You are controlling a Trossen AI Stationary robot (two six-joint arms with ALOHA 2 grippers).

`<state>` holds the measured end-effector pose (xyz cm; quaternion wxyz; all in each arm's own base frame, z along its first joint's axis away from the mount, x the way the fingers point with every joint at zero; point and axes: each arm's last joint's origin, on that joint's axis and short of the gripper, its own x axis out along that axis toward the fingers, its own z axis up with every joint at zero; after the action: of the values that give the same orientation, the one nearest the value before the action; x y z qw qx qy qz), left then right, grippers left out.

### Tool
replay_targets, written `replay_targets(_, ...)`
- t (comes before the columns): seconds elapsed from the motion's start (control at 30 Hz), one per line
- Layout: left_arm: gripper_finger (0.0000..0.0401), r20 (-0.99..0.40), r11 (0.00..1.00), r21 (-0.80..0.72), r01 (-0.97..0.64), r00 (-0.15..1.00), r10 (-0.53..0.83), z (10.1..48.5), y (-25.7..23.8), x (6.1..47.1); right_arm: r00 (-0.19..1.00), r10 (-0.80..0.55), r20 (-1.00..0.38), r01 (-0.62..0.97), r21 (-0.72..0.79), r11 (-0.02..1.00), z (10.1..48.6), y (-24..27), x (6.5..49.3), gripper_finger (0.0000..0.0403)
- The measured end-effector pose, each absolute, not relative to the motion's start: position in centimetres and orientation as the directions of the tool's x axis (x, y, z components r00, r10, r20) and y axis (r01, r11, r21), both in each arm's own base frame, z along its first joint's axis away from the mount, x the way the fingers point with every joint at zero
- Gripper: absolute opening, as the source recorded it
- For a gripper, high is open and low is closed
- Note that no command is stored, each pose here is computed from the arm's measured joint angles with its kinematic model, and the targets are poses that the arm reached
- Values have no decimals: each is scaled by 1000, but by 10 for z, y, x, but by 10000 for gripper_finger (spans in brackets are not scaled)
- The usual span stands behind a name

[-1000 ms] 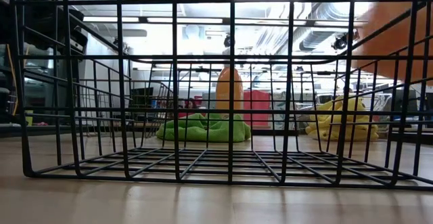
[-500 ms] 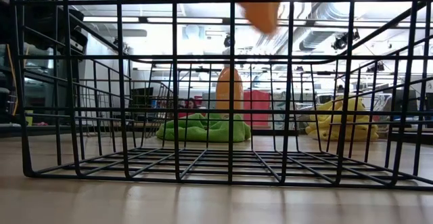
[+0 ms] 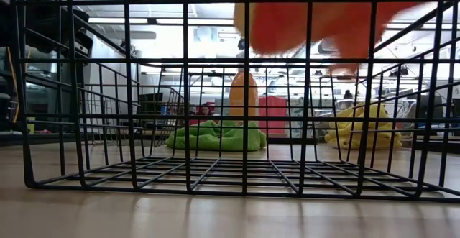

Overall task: Sort microfiber towel by color & place in baskets
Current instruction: Put the right orange microfiber towel into the black wire basket

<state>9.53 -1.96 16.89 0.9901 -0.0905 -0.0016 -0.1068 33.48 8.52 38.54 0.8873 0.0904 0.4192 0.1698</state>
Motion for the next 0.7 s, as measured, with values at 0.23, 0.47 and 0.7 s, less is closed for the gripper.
replay_targets(0.23,0,23,961,-179,211,977,-211,169,-20,95,477,352,-805,-181,302,936,344,105,359,0)
replay_targets(0.47,0,23,961,-179,212,977,-212,169,-20,95,404,209,-891,-213,131,968,315,117,366,0)
replay_targets(0.7,0,23,961,-179,211,977,-211,169,-20,95,375,338,-863,-424,165,891,289,130,388,0)
